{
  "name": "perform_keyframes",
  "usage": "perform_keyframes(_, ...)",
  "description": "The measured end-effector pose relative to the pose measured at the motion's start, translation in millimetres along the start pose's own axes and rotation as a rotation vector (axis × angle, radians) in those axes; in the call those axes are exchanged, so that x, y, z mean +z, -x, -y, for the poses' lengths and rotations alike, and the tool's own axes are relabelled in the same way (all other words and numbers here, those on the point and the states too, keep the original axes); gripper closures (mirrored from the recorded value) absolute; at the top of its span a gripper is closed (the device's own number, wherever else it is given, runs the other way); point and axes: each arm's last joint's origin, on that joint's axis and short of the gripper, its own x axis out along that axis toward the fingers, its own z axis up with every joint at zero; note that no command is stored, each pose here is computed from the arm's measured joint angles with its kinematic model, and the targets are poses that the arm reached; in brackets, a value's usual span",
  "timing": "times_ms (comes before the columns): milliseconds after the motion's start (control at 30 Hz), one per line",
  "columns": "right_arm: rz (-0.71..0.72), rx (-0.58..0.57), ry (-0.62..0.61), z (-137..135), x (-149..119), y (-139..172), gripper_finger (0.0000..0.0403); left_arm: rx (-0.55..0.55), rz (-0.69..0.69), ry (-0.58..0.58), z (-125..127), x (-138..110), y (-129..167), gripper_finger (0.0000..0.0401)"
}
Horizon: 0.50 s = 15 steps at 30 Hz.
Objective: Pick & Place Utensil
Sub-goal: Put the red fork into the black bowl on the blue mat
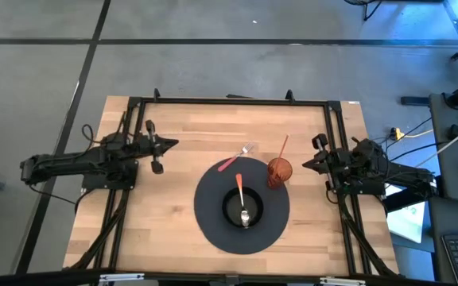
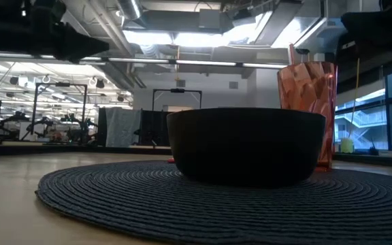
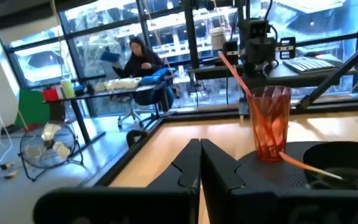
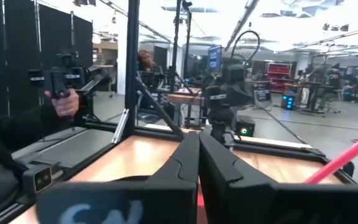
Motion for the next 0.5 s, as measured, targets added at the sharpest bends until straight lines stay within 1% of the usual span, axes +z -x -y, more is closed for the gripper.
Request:
perform_keyframes(133,-0.013,-0.008,0.000,0.4,-0.9,0.2,0.0400,-0.022,0.026,-0.013,1.3,-5.9,6.5,0.0400)
perform_keyframes(267,-0.057,-0.087,-0.017,4.3,-5.2,1.2,0.0401,-0.027,0.019,-0.022,2.3,-13.4,10.2,0.0400)
perform_keyframes(367,-0.084,-0.108,-0.020,6.1,-7.9,2.0,0.0401,-0.028,0.015,-0.018,2.9,-17.5,12.1,0.0400)
perform_keyframes(500,-0.087,-0.092,0.003,7.1,-8.1,2.7,0.0401,-0.028,0.031,-0.017,3.3,-20.6,13.7,0.0400)
